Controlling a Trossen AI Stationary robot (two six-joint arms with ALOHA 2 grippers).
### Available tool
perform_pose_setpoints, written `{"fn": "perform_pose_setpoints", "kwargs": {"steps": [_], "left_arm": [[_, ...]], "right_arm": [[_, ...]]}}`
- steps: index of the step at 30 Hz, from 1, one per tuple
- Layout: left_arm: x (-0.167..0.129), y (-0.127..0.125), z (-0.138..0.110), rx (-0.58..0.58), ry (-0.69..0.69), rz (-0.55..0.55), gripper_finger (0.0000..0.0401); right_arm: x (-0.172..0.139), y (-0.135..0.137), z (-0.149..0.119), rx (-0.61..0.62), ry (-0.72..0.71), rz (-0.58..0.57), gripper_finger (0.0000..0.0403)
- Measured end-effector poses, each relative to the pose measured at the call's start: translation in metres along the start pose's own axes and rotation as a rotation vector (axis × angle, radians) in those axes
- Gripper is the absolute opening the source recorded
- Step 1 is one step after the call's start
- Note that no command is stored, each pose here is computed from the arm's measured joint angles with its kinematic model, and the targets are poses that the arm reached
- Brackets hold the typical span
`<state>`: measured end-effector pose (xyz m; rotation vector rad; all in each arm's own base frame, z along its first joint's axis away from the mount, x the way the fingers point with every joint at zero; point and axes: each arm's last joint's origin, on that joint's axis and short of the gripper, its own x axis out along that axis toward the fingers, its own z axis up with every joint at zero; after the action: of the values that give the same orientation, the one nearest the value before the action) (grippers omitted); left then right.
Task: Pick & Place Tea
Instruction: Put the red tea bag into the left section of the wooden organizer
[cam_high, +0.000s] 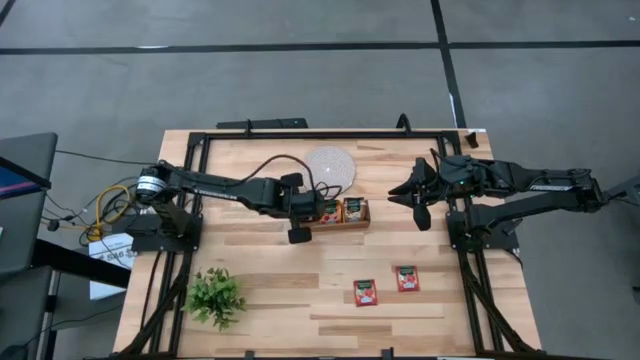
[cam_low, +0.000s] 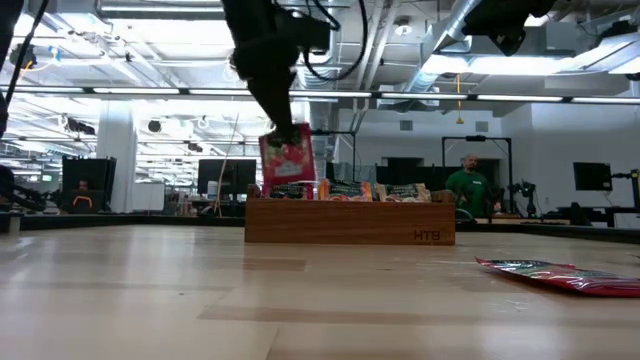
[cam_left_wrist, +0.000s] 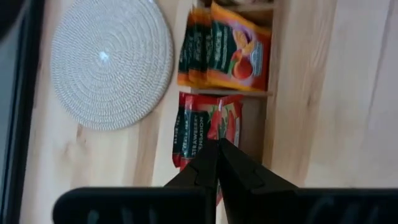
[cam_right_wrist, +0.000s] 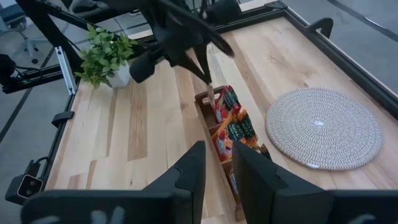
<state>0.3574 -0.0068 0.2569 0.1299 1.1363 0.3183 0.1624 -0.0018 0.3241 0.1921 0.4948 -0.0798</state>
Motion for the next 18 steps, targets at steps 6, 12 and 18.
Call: {"fn": "perform_pose_setpoints", "kwargs": {"steps": [6,12,18], "left_arm": [[0.016,-0.003,0.009,0.062,0.034,0.004,0.0000],[0.028,-0.001,0.008,0.109,0.104,-0.002,0.0000],[0.030,0.005,0.006,0.098,0.132,-0.006,0.0000]], "right_arm": [[0.000,0.000,0.000,0.000,0.001,0.000,0.0072],[0.000,0.000,0.000,0.001,0.001,0.000,0.0072],[0.000,0.000,0.000,0.000,0.001,0.000,0.0072]]}}
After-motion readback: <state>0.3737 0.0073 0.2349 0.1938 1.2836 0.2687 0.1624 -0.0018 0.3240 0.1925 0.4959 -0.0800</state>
